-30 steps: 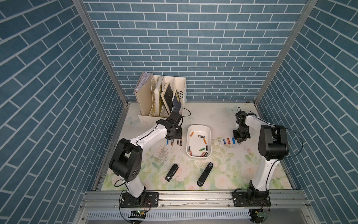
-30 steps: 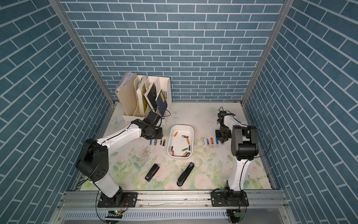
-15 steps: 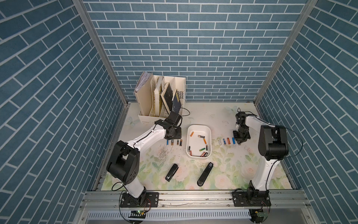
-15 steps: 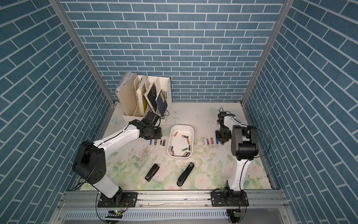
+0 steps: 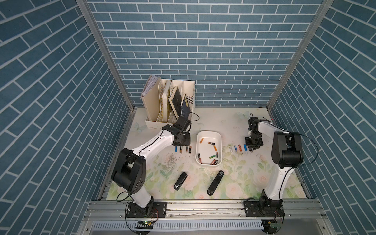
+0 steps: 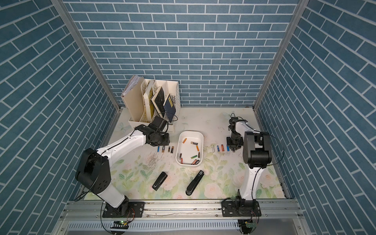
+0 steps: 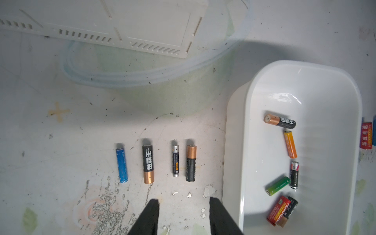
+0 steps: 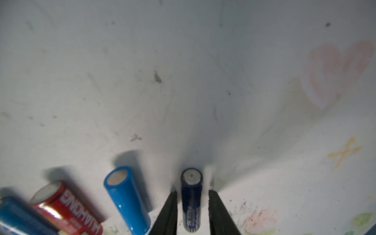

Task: Take the batteries out of the storage box
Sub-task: Place the battery at the center of the board.

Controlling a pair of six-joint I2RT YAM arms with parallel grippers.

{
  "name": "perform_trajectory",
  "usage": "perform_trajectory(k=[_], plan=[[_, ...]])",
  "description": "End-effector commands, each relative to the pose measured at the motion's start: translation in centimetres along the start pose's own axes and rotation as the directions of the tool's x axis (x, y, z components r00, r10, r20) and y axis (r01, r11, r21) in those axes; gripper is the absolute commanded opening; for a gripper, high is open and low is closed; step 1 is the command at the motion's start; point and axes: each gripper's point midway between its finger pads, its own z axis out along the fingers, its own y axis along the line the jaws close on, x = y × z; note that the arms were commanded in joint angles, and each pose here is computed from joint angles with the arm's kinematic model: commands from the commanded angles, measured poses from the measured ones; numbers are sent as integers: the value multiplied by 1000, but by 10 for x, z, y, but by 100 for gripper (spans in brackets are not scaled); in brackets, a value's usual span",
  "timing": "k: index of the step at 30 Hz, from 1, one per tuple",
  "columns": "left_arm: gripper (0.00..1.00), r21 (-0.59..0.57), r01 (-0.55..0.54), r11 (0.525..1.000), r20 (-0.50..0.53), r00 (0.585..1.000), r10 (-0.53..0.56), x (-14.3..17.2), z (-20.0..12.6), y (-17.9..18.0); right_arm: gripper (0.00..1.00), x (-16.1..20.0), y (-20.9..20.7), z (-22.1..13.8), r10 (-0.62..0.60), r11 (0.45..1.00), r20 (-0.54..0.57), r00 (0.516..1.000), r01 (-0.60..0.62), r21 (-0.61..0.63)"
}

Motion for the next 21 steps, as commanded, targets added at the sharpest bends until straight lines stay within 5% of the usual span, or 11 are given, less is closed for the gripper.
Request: perform_trajectory(k=[1,21], plan=[[46,-5,-6,1000,28,1000,6,-7,-15,-1,30,3,0,-7,-10,1000,11,1000,11,-17],[46,5,-17,1000,22,1000,17,0,-15,-10,31,3,2,-21,-6,999,42,999,8,-34]])
